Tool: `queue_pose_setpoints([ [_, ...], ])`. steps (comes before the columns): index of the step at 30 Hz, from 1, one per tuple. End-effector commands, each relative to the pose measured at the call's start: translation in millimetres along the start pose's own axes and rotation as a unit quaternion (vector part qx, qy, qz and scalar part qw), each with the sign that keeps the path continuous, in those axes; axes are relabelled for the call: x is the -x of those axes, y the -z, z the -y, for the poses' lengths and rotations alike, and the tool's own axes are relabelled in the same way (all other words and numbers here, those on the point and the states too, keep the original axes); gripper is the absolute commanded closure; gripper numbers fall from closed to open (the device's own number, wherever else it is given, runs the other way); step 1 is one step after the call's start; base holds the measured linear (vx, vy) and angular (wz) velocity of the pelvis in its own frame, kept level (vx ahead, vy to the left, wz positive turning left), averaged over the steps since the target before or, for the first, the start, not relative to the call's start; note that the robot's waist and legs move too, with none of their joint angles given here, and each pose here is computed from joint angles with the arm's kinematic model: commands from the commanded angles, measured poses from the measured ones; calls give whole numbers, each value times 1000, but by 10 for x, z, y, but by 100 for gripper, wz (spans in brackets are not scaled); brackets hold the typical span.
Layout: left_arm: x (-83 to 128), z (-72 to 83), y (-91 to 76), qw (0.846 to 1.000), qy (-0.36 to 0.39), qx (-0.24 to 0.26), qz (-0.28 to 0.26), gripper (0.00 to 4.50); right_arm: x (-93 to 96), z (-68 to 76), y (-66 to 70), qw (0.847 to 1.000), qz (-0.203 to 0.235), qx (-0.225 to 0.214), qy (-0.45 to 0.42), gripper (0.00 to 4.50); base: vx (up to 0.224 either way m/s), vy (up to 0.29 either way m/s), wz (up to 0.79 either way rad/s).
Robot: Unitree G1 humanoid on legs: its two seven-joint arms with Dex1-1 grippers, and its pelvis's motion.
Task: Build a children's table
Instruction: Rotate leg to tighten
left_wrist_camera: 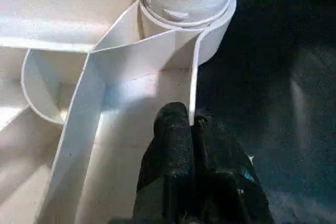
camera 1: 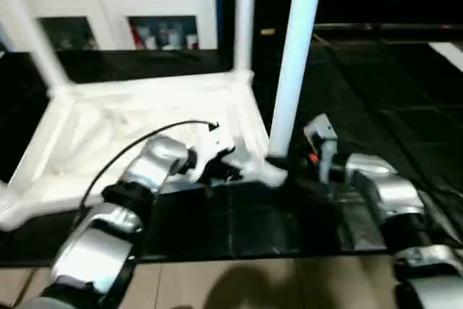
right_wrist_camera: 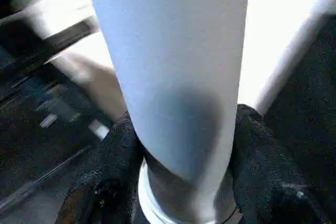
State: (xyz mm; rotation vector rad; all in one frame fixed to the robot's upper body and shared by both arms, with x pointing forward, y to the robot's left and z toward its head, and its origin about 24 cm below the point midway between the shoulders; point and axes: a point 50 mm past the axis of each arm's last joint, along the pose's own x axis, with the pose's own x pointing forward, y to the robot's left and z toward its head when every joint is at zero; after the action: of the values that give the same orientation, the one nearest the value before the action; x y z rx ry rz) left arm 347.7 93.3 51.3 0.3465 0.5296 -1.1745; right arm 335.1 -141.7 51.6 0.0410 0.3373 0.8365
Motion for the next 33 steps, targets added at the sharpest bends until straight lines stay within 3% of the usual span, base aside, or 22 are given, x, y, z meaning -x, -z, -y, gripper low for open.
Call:
queue_pose_setpoints([
  [1, -208, 73, -283, 998, -22, 14, 54, 450, -335, -314, 50, 998, -12, -36, -40, 249, 0, 0, 0],
  [6, -367, 101, -464, 993, -78, 38, 81, 450, -672, -405, -74, 995, -3, -65, 81, 250, 0, 0, 0],
  [12, -298, 49, -394, 993, -87, 31, 70, 450, -676, -453, -97, 998, 1, -27, 60, 250, 0, 0, 0],
  [13, -291, 41, -387, 993, -89, 31, 69, 450, -673, -452, -93, 998, 0, -26, 60, 198, 0, 0, 0],
  [17, -231, 3, -337, 994, -89, 15, 64, 450, -603, -402, -53, 998, 3, -11, 54, 179, 0, 0, 0],
  [23, -120, -35, -250, 996, -65, -3, 56, 450, -323, -233, -7, 999, 19, 9, 31, 113, 0, 0, 0],
  [26, -35, -33, -162, 998, -28, -41, 39, 450, -49, -119, 34, 999, 9, 49, -7, 94, 0, 0, 0],
  [33, 151, -2, -35, 994, 57, -86, 23, 450, 364, 45, -53, 994, 12, 75, -75, 32, 0, 0, 0],
])
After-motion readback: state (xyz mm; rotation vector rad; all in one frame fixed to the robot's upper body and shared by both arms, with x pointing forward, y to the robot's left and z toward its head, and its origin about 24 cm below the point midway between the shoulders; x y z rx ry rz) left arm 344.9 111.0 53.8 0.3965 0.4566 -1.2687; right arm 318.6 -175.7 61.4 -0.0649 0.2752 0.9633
